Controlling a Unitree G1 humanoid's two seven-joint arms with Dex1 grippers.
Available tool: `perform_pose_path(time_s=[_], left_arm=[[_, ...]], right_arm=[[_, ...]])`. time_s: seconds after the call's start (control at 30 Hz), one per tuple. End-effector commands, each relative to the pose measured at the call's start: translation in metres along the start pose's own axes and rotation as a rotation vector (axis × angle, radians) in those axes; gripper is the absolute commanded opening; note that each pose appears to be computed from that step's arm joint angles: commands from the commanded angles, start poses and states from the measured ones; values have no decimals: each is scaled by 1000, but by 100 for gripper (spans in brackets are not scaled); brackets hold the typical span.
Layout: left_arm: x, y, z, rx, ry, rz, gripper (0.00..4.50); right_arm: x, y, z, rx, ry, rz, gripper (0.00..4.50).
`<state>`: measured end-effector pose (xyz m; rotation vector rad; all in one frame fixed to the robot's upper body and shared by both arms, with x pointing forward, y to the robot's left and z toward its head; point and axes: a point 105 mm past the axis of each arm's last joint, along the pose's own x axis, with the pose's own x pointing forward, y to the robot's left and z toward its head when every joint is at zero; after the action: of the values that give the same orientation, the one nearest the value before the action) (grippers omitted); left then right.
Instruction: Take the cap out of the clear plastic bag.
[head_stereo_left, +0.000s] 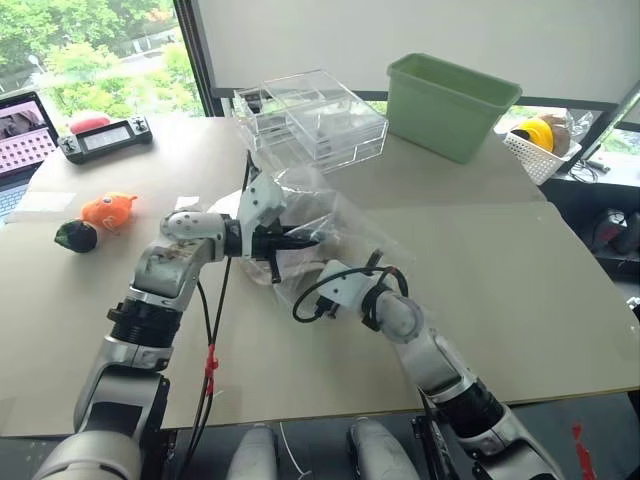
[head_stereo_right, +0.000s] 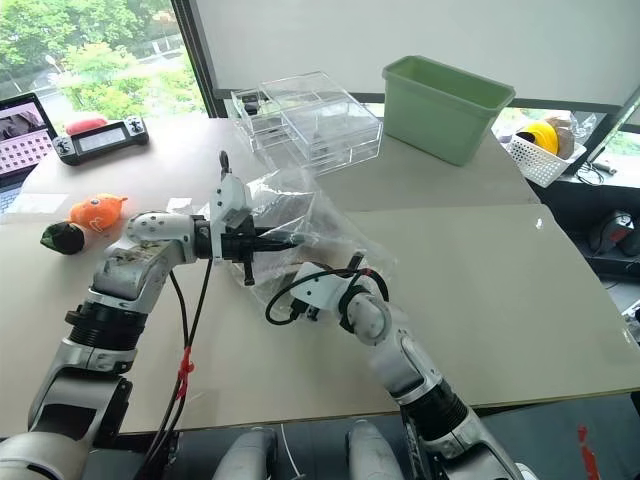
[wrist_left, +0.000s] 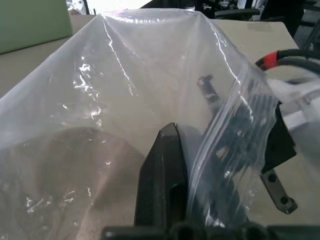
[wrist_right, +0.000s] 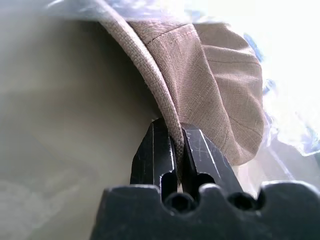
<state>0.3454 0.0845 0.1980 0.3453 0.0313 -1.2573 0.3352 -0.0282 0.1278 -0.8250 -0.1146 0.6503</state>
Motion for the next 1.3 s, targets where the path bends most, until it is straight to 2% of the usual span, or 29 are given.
perform_pose_path(time_s=[0.03, 0.27, 0.37, 0.47, 0.63, 0.73, 0.83, 1.0, 1.17, 1.23, 1.3], left_arm=[[-5, 0, 2, 87, 22, 0, 0], [-4, -2, -31, 213, 160, 31, 0], [-4, -4, -34, 209, 158, 35, 0], [-3, -3, -34, 219, 158, 47, 0], [-1, -5, -40, 231, 170, 40, 0], [0, -5, -39, 235, 167, 39, 0], [1, -3, -39, 236, 164, 40, 0], [1, -1, -40, 239, 163, 44, 0], [2, 1, -40, 244, 160, 48, 0], [3, 1, -41, 245, 159, 49, 0], [3, 1, -41, 246, 158, 49, 0]], right_arm=[[-3, -11, -10, 49, 53, -38, 10], [-12, -8, -3, -4, 39, -34, 10], [-21, -1, -5, -66, 46, -13, 10], [-35, 8, -3, -2, 28, 17, 10], [-53, -14, -14, 69, 87, -75, 10], [-59, -19, -10, 88, 77, -74, 10], [-70, -14, 6, 176, 9, -3, 10], [-90, -1, 21, 371, -22, 150, 10], [-92, -20, 44, 551, -127, 141, 10], [-94, -11, 51, 536, -140, 217, 10], [-93, -4, 43, 454, -77, 242, 10]])
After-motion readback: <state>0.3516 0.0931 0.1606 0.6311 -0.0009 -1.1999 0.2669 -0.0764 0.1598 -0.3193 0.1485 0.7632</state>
